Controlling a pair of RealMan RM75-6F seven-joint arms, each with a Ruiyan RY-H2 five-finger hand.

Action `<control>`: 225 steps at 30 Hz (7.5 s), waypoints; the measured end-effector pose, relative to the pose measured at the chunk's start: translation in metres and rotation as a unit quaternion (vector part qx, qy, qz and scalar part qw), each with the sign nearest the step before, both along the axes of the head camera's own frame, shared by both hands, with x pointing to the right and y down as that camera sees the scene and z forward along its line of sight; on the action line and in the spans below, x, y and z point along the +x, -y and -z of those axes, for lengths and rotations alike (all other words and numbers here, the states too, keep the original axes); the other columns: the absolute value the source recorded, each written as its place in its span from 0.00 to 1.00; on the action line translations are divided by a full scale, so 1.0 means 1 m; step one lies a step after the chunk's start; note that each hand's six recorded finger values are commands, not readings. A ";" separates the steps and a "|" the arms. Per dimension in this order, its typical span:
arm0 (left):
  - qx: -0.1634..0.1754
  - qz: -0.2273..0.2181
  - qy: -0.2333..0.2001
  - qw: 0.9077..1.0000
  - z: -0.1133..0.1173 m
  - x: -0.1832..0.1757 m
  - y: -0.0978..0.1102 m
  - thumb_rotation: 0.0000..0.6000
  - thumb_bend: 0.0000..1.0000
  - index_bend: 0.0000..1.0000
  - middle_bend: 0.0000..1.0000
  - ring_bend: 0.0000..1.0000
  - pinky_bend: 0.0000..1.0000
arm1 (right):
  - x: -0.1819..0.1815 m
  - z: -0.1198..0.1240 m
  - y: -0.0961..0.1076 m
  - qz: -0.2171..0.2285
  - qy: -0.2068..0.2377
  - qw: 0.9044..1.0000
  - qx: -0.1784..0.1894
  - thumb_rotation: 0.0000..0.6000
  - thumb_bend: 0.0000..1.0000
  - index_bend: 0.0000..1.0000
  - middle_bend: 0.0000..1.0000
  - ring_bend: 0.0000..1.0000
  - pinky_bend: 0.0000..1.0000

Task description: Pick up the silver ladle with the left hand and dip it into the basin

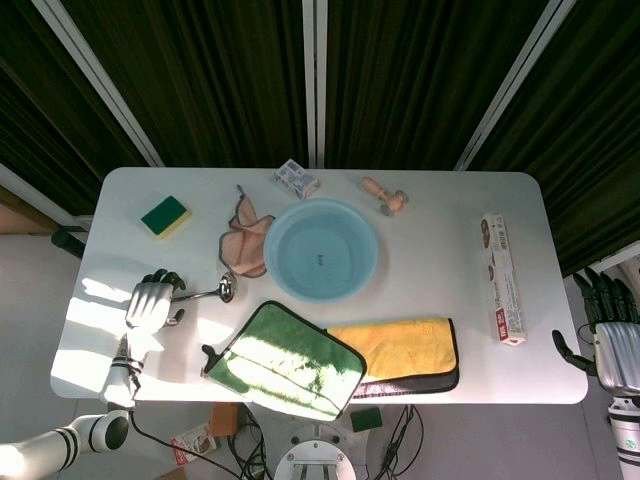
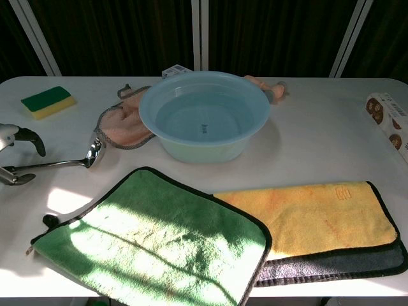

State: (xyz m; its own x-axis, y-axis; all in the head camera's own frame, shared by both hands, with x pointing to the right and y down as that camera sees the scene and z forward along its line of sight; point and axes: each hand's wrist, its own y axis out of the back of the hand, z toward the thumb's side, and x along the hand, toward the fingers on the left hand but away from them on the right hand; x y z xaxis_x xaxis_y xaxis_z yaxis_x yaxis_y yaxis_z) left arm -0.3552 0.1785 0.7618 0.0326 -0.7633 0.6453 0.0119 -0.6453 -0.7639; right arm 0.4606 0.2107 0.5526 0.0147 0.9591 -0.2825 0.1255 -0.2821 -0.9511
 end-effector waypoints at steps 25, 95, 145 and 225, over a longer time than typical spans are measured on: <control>-0.008 0.015 0.016 1.000 -0.012 -0.003 0.004 1.00 0.29 0.45 0.25 0.13 0.23 | 0.001 -0.003 0.001 -0.004 0.000 1.000 -0.005 1.00 0.32 0.00 0.00 0.00 0.00; 0.035 0.039 -0.096 0.994 0.001 0.003 0.017 1.00 0.53 0.72 0.53 0.40 0.47 | 0.005 -0.005 0.002 -0.004 -0.004 1.000 -0.007 1.00 0.32 0.00 0.00 0.00 0.00; 0.098 -0.063 -0.192 0.974 0.110 0.104 0.130 1.00 0.53 0.72 0.60 0.61 0.88 | 0.010 0.003 0.003 -0.009 0.003 1.000 0.008 1.00 0.32 0.00 0.00 0.00 0.00; -0.002 -0.127 -0.076 0.989 0.069 0.214 0.168 1.00 0.54 0.72 0.61 0.65 0.91 | 0.022 0.007 0.008 -0.020 0.006 1.000 0.010 1.00 0.35 0.00 0.00 0.00 0.00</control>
State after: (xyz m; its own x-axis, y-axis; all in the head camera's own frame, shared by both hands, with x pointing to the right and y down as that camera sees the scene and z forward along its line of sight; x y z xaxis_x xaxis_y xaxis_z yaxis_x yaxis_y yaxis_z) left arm -0.1413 0.0107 0.6926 0.3204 -0.7151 0.6213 0.0591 -0.6395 -0.7665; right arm 0.4830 0.2030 0.5457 -0.0196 0.9646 -0.2628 0.1481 -0.2572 -0.9549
